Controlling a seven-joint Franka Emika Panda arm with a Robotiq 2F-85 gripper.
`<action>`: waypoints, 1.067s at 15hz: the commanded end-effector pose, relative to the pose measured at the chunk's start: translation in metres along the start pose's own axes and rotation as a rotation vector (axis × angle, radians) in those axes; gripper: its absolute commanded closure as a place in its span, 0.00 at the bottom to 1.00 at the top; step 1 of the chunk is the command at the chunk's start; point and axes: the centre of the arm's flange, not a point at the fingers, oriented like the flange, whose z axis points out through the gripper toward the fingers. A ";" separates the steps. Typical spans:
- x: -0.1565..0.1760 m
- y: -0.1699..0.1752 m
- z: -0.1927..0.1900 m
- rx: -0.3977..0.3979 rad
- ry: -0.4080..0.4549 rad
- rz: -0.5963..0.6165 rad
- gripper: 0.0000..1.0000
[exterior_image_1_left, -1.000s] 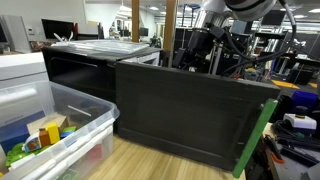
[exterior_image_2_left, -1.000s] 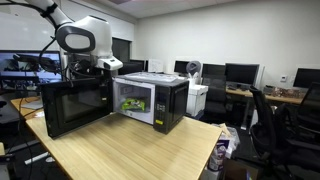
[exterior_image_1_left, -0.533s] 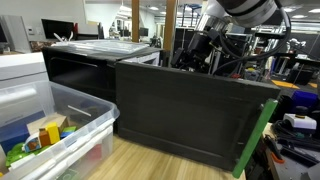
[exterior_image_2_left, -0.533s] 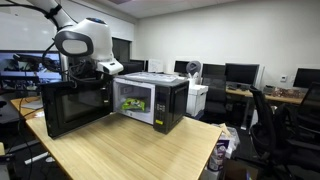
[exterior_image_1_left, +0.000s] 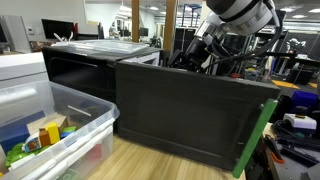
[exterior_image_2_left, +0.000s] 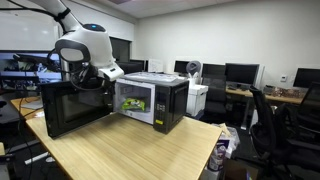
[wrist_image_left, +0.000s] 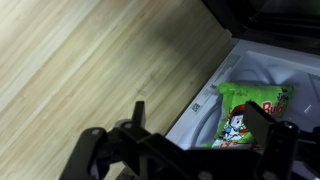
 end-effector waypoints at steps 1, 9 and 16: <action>0.011 0.004 0.016 0.034 0.043 0.006 0.00; 0.052 -0.012 0.018 0.106 0.154 0.073 0.00; 0.041 -0.003 0.042 0.093 0.102 0.084 0.00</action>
